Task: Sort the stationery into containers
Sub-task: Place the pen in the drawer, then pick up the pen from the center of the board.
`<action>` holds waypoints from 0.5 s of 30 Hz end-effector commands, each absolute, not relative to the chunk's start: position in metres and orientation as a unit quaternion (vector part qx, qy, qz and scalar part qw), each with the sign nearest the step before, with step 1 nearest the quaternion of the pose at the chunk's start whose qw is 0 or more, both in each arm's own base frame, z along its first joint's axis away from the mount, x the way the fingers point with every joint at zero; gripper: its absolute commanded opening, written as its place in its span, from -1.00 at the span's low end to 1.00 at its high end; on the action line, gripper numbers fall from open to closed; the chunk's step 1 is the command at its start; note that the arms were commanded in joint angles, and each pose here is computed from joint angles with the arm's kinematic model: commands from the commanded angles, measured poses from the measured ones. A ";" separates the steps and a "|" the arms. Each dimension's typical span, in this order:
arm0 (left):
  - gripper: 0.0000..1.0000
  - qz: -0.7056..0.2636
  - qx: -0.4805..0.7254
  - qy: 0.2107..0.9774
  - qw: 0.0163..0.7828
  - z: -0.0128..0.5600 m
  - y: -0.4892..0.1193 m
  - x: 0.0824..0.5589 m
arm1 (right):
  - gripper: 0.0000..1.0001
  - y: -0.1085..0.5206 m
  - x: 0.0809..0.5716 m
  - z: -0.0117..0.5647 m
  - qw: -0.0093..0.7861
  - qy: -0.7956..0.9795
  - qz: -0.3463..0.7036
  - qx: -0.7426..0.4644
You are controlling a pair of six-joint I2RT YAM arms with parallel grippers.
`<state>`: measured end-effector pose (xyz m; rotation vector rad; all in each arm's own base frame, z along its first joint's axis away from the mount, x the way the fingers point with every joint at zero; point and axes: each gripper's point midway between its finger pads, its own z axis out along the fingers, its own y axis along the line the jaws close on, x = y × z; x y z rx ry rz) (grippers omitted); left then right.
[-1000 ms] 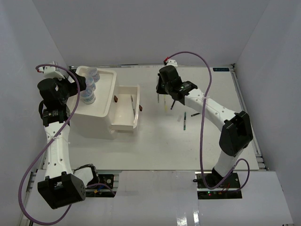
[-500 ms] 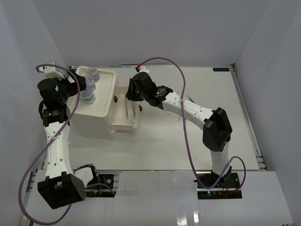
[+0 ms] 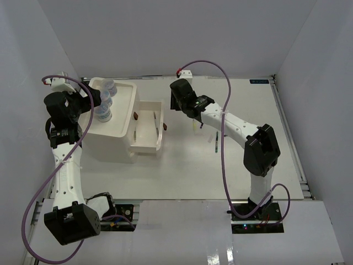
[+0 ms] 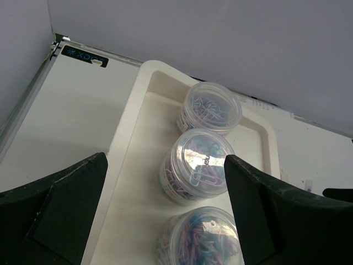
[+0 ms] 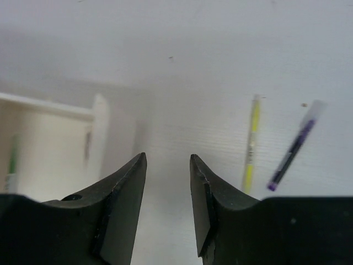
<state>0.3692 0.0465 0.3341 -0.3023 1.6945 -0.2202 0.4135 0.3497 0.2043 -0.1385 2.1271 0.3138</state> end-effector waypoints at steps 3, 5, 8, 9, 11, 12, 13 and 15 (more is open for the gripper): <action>0.96 -0.102 -0.129 0.739 0.653 0.341 0.045 0.365 | -0.14 0.284 0.447 0.174 0.458 0.887 0.049 -0.038; 0.96 -0.103 -0.129 0.739 0.653 0.340 0.044 0.365 | -0.14 0.274 0.457 0.154 0.441 0.896 0.041 -0.035; 0.96 -0.101 -0.130 0.739 0.653 0.340 0.045 0.365 | -0.17 0.266 0.467 0.130 0.419 0.907 0.033 -0.035; 0.96 -0.101 -0.130 0.740 0.652 0.340 0.045 0.365 | -0.17 0.266 0.470 0.125 0.415 0.909 0.032 -0.036; 0.96 -0.099 -0.130 0.740 0.653 0.340 0.046 0.365 | -0.19 0.265 0.477 0.113 0.406 0.913 0.027 -0.043; 0.96 -0.099 -0.131 0.741 0.652 0.339 0.047 0.365 | -0.20 0.264 0.478 0.108 0.401 0.915 0.024 -0.044; 0.96 -0.100 -0.131 0.741 0.651 0.339 0.046 0.365 | -0.21 0.264 0.479 0.104 0.396 0.917 0.023 -0.044; 0.96 -0.100 -0.130 0.741 0.651 0.339 0.046 0.365 | -0.22 0.261 0.482 0.090 0.384 0.922 0.019 -0.042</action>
